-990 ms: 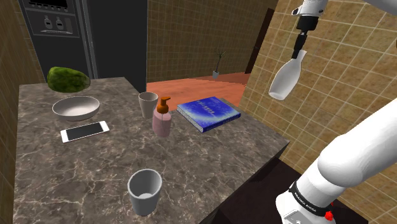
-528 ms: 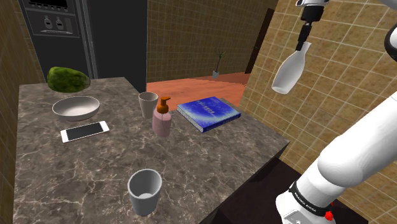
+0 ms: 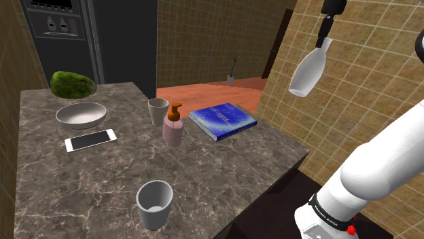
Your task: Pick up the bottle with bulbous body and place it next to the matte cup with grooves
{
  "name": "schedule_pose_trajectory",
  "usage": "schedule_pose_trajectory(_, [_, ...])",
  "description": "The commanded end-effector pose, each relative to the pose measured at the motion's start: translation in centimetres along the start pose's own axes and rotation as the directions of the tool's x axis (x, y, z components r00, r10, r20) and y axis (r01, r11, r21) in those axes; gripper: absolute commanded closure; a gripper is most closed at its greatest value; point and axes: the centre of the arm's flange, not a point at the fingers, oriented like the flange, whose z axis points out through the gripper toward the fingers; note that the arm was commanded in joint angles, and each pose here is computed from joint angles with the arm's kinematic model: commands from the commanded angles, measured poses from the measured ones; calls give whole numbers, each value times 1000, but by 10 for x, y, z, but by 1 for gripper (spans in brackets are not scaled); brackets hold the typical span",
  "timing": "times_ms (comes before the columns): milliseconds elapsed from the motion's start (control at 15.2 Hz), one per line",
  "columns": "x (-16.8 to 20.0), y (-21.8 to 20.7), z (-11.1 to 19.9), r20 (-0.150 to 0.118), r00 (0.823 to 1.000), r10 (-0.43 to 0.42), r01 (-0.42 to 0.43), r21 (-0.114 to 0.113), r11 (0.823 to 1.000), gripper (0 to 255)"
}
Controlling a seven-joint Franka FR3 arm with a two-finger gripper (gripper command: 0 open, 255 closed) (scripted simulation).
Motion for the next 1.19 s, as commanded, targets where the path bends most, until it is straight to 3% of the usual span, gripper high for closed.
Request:
schedule_pose_trajectory(0, [8,-27,0,0,1000,1,-1,-1,1000,255])
schedule_pose_trajectory(1122, [71,-243,-5,0,1000,1,-1,-1,1000,255])
